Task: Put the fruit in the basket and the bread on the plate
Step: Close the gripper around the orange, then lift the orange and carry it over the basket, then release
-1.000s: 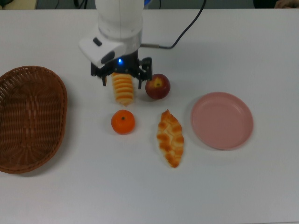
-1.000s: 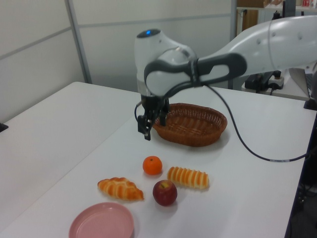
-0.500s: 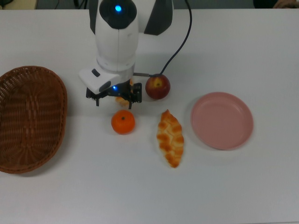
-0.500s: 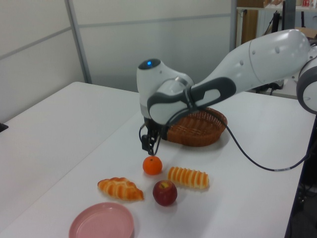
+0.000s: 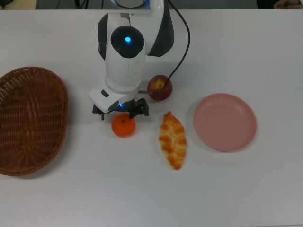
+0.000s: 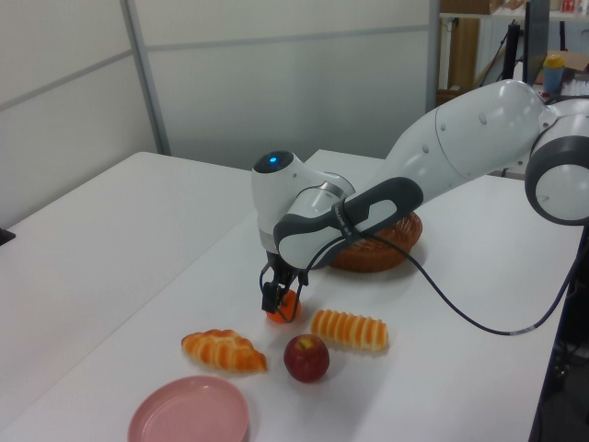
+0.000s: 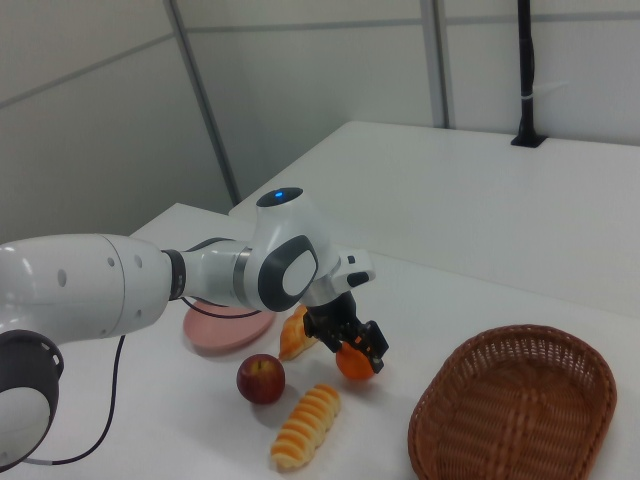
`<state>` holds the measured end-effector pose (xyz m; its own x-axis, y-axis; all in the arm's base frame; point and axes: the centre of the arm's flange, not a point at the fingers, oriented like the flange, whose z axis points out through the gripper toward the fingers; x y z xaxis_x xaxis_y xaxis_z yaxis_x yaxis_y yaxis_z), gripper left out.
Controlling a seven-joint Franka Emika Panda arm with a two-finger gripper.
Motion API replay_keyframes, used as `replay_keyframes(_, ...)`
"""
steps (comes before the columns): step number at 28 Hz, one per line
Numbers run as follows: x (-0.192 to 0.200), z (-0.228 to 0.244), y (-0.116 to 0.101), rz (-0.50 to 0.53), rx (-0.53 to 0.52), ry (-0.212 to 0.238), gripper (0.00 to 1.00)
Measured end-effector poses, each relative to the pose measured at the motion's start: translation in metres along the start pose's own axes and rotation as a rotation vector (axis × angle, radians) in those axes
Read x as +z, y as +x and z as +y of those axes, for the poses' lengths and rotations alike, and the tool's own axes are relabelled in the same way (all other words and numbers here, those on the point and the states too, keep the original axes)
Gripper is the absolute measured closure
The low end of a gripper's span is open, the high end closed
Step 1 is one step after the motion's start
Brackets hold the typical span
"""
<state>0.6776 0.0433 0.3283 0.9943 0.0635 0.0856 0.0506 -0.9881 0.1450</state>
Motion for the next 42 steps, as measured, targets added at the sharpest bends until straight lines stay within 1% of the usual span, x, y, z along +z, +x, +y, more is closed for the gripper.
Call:
replay_keyframes(5, 0.002, -0.002, 0.001, 0.000, 0.024, 0.002, 0.00)
replay_keyframes(16, -0.015, -0.006, 0.010, 0.035, 0.043, 0.007, 0.00)
replay_keyframes(20, -0.008, -0.026, 0.008, 0.025, 0.038, 0.011, 0.00)
replay_keyframes(23, 0.004, -0.037, 0.006, 0.007, 0.029, 0.002, 0.00)
replay_keyframes(28, 0.016, -0.035, 0.007, 0.002, 0.034, -0.005, 0.01)
replay_keyframes(30, 0.014, -0.027, 0.010, 0.010, 0.046, -0.006, 0.06)
replay_keyframes(31, 0.013, -0.022, 0.012, 0.016, 0.053, -0.006, 0.13)
replay_keyframes(32, 0.011, -0.013, 0.014, 0.023, 0.066, -0.007, 0.18)
replay_keyframes(37, 0.010, 0.010, 0.017, 0.036, 0.099, -0.009, 0.19)
replay_keyframes(42, 0.009, 0.011, 0.018, 0.039, 0.101, -0.009, 0.19)
